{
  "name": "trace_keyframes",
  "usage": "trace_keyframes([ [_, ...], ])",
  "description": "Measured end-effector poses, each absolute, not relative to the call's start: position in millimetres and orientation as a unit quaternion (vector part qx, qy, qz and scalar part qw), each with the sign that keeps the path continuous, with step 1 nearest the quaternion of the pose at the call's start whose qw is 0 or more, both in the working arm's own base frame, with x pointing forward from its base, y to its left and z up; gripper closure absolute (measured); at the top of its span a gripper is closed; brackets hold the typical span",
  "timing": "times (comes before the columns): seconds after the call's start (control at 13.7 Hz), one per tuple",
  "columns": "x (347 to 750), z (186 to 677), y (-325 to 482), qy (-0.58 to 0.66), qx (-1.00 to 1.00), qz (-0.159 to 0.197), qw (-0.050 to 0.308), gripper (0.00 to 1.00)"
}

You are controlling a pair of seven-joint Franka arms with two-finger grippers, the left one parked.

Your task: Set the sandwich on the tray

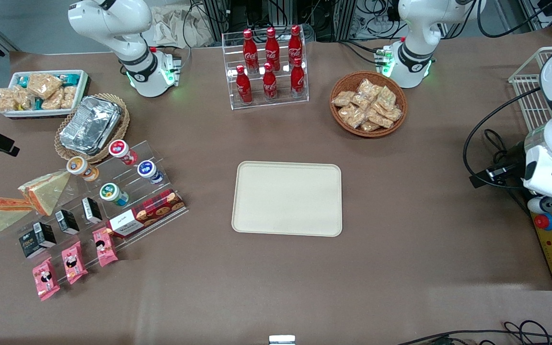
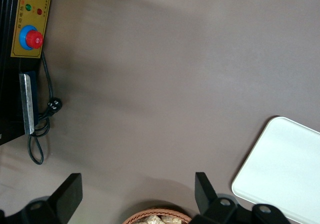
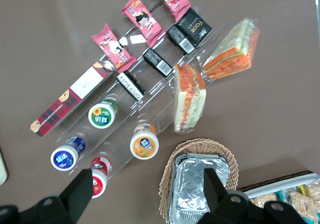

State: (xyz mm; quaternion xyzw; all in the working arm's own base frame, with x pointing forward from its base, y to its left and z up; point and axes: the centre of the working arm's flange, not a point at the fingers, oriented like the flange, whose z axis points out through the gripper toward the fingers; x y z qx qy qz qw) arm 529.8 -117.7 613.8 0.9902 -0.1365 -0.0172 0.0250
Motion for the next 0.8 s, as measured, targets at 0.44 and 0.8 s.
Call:
trace_keyframes([
  [0.44,532,611,-143,-0.230,0.973,-0.017,0.029,0.02],
  [0.8,534,610,-153,-0.371,0.928,-0.009,0.033,0.02],
])
